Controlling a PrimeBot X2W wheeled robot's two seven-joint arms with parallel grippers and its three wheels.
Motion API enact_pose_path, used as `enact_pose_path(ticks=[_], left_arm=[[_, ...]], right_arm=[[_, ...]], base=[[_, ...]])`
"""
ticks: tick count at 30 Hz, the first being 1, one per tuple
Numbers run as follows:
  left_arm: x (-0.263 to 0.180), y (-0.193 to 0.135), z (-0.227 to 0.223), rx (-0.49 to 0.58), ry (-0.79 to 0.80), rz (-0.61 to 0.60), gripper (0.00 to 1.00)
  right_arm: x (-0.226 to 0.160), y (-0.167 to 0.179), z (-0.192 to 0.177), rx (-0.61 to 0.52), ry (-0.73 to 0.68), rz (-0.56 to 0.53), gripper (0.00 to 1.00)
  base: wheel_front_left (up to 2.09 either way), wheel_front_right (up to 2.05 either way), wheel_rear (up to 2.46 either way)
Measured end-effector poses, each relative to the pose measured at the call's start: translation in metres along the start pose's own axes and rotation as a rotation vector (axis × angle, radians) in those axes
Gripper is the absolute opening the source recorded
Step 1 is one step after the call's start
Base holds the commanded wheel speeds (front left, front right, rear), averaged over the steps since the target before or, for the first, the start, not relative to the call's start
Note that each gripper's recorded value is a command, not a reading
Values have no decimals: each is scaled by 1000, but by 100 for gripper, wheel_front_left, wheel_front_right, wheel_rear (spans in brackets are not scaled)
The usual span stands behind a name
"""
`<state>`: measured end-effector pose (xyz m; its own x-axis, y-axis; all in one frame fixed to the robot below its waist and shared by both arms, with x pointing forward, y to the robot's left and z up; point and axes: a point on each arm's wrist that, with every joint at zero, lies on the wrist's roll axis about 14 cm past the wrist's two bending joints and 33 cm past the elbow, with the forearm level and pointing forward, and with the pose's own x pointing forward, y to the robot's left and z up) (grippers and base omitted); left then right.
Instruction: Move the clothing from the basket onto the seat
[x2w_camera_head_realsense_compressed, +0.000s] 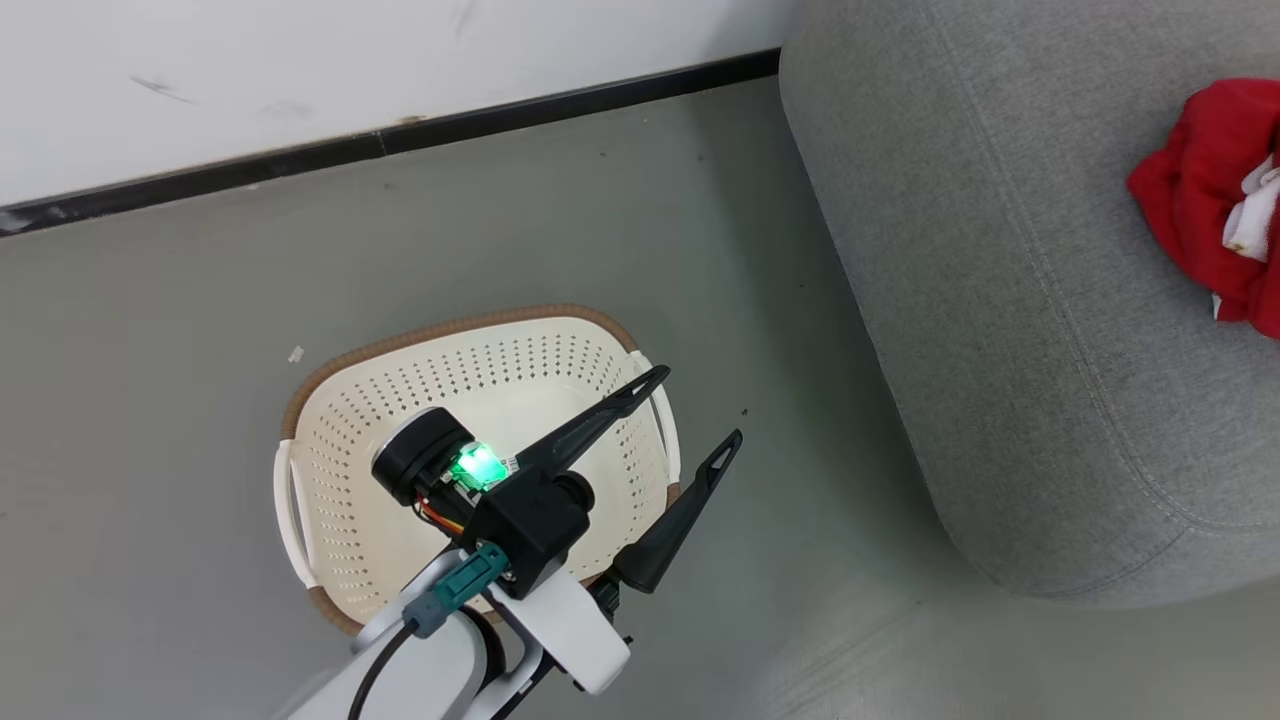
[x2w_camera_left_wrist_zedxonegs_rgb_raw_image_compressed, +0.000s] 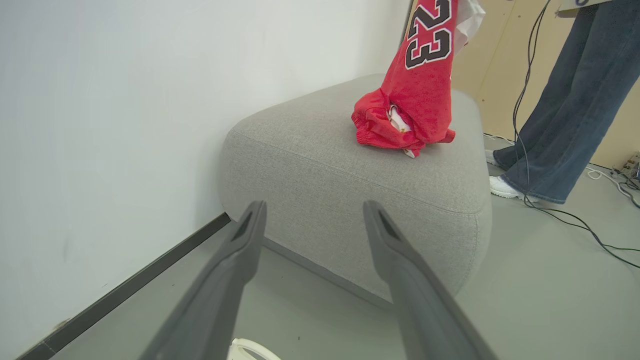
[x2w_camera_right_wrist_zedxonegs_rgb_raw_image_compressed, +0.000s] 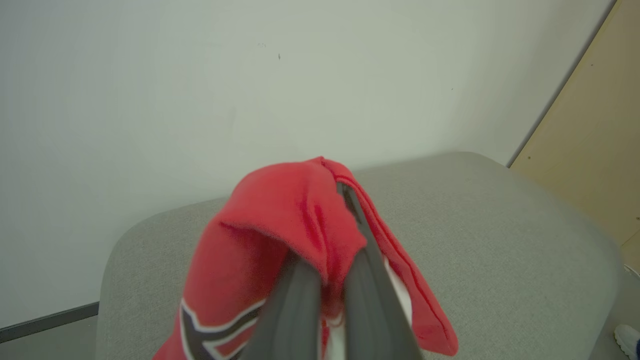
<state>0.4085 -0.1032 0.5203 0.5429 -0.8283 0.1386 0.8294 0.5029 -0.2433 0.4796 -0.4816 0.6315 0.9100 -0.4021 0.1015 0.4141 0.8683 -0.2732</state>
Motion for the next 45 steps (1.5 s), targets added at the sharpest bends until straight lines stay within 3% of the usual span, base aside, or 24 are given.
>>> enact_pose_path(ticks=[8, 14, 16, 18, 20, 45], left_arm=[[3, 17, -7, -1, 6, 17, 100], [5, 28, -12, -2, 8, 23, 100], [6, 31, -14, -2, 11, 22, 100], [7, 34, -14, 1, 10, 26, 100], [7, 37, -16, 6, 11, 32, 100], [15, 37, -4, 39, -43, 25, 100]], right_arm=[[-8, 50, -89, 82, 181, 36, 0], [-19, 74, -132, 57, 286, 71, 2], [-20, 83, -140, 58, 302, 85, 32], [-22, 93, -147, 72, 314, 96, 55], [-24, 101, -153, 80, 326, 107, 98], [-52, 87, -126, 49, 239, 132, 100]], base=[[0, 0, 0], [0, 0, 0], [0, 0, 0], [0, 0, 0], [0, 0, 0], [0, 0, 0]])
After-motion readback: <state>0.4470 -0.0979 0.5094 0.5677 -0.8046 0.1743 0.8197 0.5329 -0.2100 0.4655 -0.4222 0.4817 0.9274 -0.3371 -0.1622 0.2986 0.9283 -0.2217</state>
